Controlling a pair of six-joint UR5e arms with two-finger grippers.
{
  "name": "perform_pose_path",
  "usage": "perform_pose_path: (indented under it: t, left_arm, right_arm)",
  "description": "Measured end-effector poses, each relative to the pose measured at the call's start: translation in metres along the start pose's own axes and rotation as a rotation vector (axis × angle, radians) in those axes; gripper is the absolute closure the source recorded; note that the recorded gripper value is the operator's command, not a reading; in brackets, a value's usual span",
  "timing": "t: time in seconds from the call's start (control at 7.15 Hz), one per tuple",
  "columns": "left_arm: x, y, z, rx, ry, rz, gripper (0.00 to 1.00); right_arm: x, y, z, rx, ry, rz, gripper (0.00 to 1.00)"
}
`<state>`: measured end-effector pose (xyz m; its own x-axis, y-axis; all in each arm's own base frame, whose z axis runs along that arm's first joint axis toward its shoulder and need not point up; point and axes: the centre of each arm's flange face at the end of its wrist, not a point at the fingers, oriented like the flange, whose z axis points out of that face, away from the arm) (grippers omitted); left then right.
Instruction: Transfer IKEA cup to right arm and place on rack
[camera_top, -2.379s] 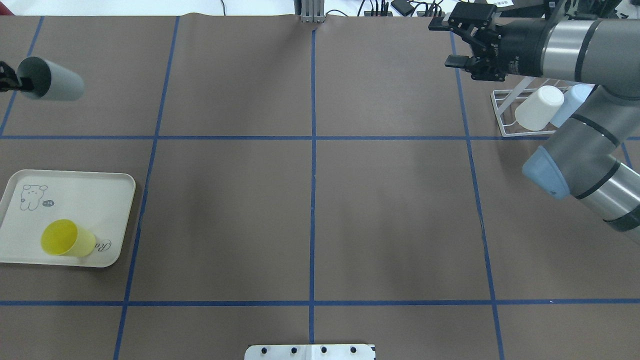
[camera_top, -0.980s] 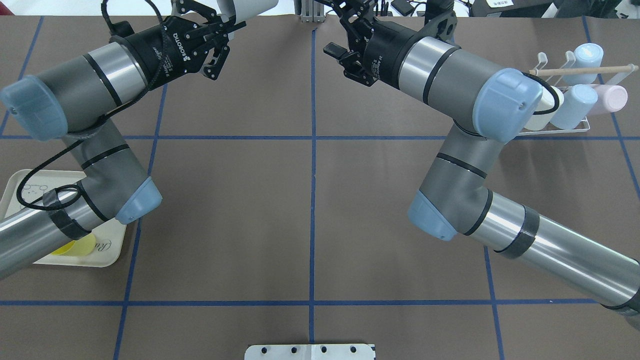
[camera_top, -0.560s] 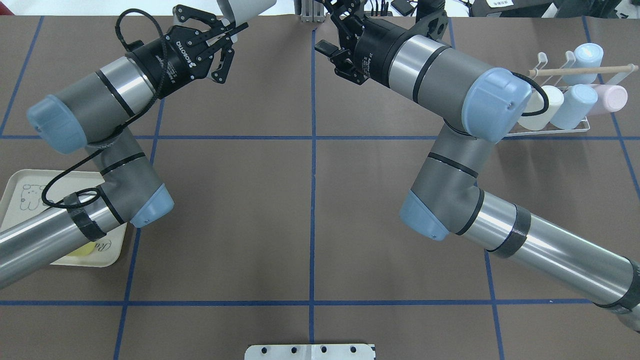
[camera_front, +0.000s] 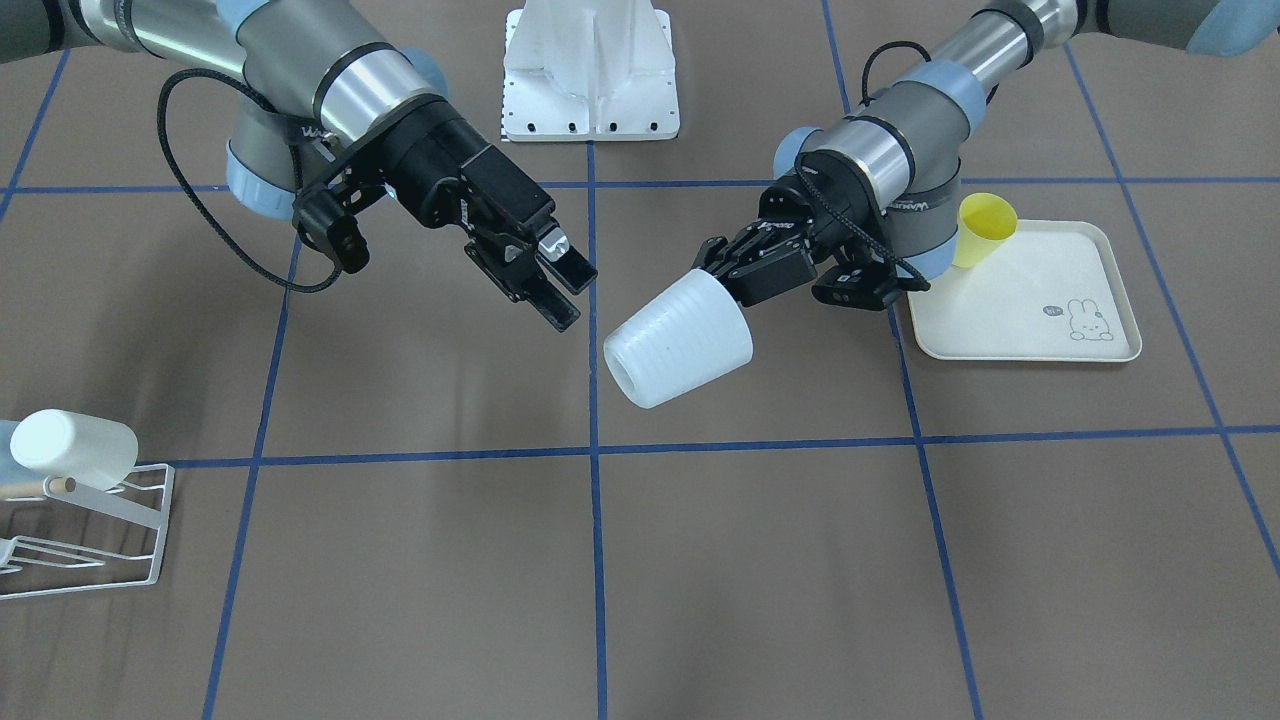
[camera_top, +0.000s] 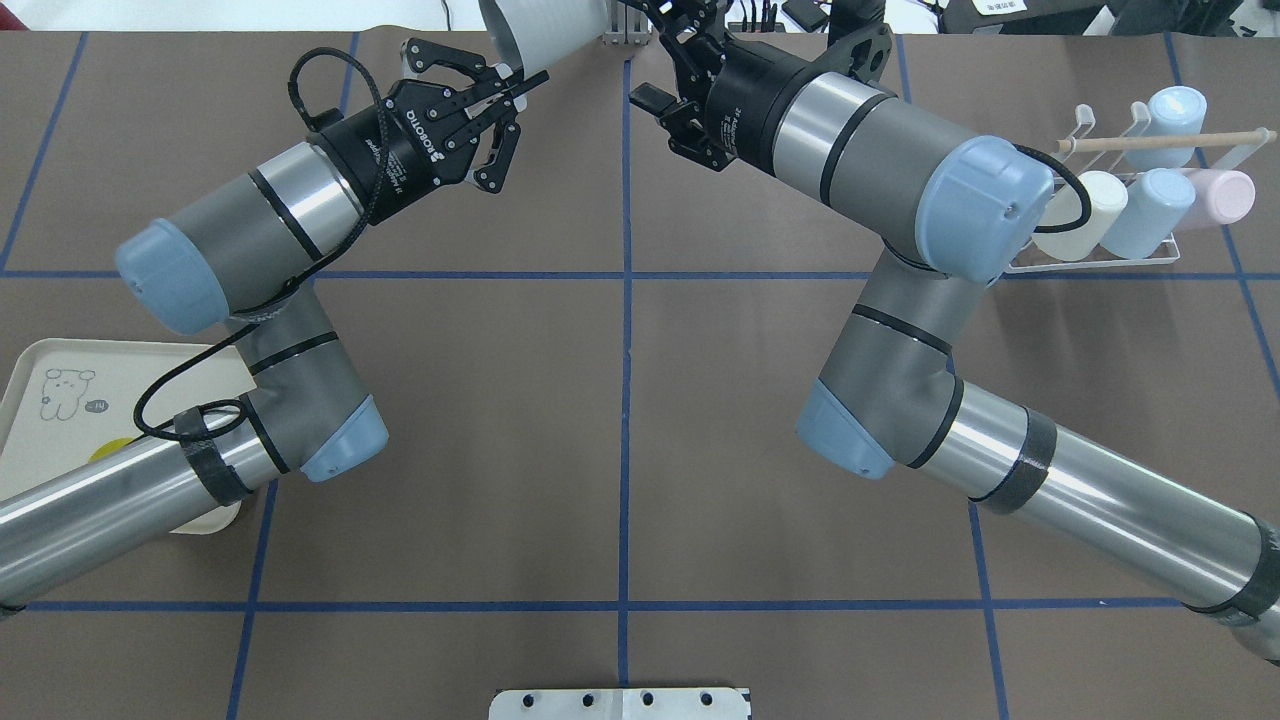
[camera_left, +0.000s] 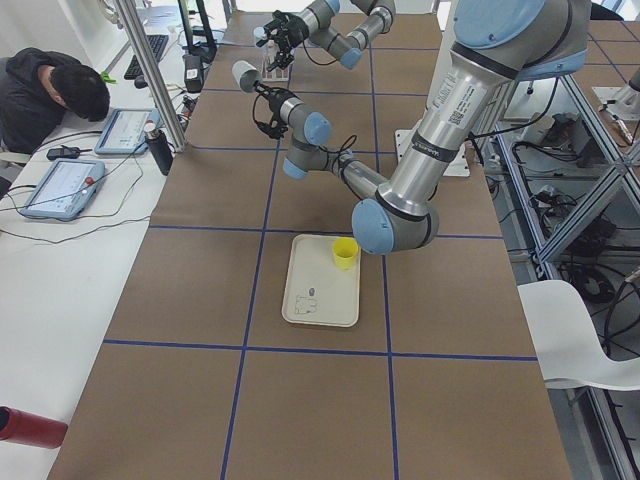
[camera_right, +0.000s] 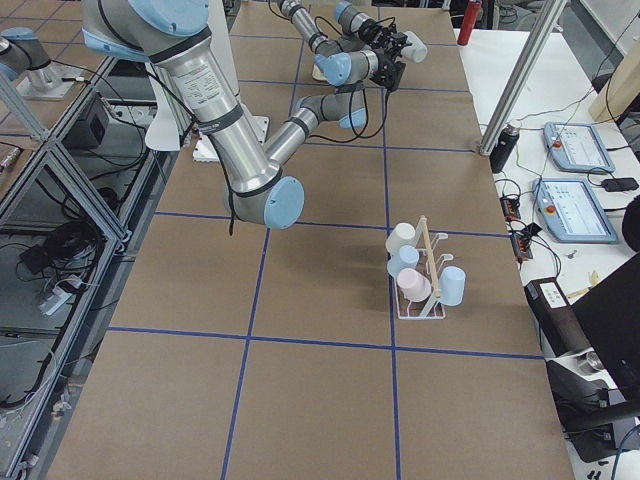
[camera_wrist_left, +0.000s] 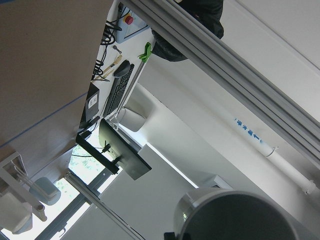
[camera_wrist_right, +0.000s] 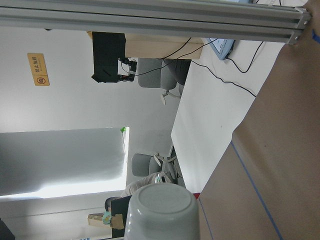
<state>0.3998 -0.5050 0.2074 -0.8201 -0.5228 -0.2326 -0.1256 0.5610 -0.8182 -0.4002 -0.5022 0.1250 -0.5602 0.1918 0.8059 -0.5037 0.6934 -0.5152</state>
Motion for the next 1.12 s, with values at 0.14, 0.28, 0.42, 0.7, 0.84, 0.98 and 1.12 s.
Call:
perform_pose_path:
  t: [0.14,0.28,0.42,0.7,0.84,0.98,1.12]
  left_arm:
    - [-0.003,0.004,0.002,-0.005,-0.003,-0.002,1.00]
    - [-0.007,0.009,0.004,-0.013,-0.006,-0.006,1.00]
    - [-0.013,0.015,0.006,-0.019,-0.006,-0.013,1.00]
    - [-0.032,0.023,0.008,-0.019,-0.003,-0.029,1.00]
    - [-0.035,0.027,0.009,-0.022,-0.001,-0.034,1.00]
    - [-0.035,0.029,0.010,-0.025,0.001,-0.036,1.00]
    - [-0.035,0.031,0.009,-0.029,0.003,-0.037,1.00]
  right_arm:
    - [0.001,0.000,0.001,0.001,0.002,0.000,0.01]
    - [0.002,-0.001,0.001,0.002,0.003,0.000,0.01]
    - [0.001,0.000,0.001,0.001,0.002,0.000,0.01]
    - [0.001,0.000,0.002,0.001,0.002,0.000,0.01]
    - [0.001,0.000,0.002,0.002,0.003,0.000,0.01]
    - [0.002,-0.001,0.003,0.003,0.005,-0.001,0.01]
    - [0.003,-0.001,0.003,0.004,0.007,-0.001,0.01]
